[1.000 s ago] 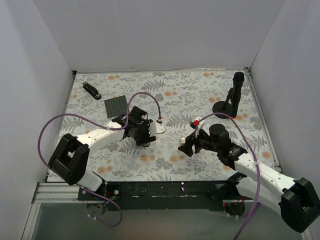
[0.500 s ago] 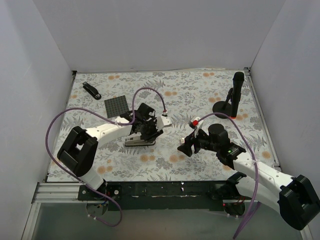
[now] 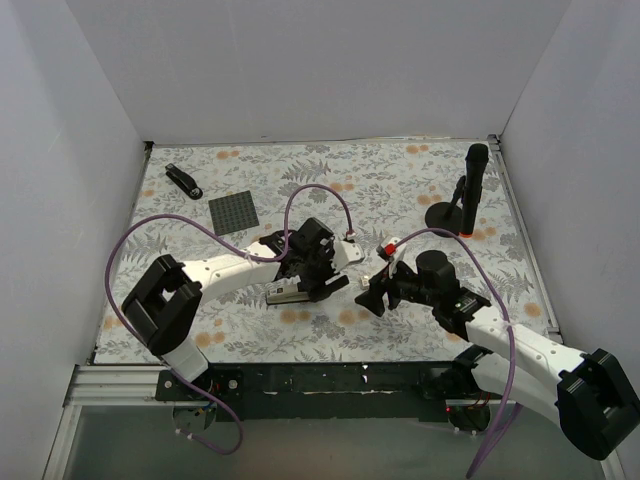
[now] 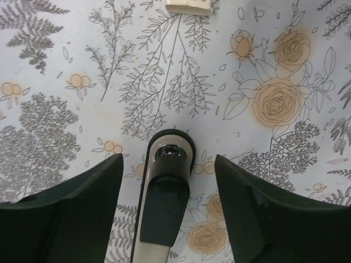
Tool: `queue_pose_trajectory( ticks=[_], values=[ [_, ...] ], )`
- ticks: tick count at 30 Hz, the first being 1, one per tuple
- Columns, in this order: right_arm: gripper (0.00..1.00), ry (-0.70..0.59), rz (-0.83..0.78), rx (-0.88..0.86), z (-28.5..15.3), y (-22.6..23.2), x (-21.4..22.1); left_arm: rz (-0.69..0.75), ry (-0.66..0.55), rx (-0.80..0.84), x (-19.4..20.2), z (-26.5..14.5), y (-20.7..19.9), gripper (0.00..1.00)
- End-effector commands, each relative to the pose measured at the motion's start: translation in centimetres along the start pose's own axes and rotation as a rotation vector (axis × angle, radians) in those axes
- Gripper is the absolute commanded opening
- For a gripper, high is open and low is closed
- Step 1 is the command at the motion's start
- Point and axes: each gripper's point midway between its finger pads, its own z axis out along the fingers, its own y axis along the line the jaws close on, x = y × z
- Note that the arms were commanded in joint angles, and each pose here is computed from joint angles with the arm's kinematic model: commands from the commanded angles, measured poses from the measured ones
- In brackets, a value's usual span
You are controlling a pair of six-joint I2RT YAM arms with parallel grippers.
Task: Load the staples into the stapler
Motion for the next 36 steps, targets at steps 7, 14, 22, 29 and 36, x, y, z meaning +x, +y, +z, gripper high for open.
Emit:
queue_pose_trajectory(
  ticks=[7, 14, 22, 29, 36],
  values=[
    [0.75, -0.053, -0.052, -0.042, -0.2, 0.8, -0.8, 0.148, -0.007, -0.036, 0.0, -3.5, 1.1, 0.76],
    [0.75, -0.064, -0.066, -0.045, -0.5, 1.0, -0.8, 0.171, 0.033, -0.003, 1.3, -2.8, 1.2, 0.73],
    [0.75, -0.062, -0.066, -0.053, -0.5, 1.1, -0.7, 0.174, 0.078, 0.07, 1.9, -1.1, 0.8, 0.62],
    [0.75, -0.067, -0.069, -0.05, -0.5, 1.1, -0.7, 0.161, 0.08, 0.091, 1.8, -0.6, 0.8, 0.5],
    [0.74, -0.06, -0.049, -0.05, -0.2, 1.0, -0.5, 0.175, 0.024, 0.115, 0.8, -1.3, 0.2, 0.28]
  ],
)
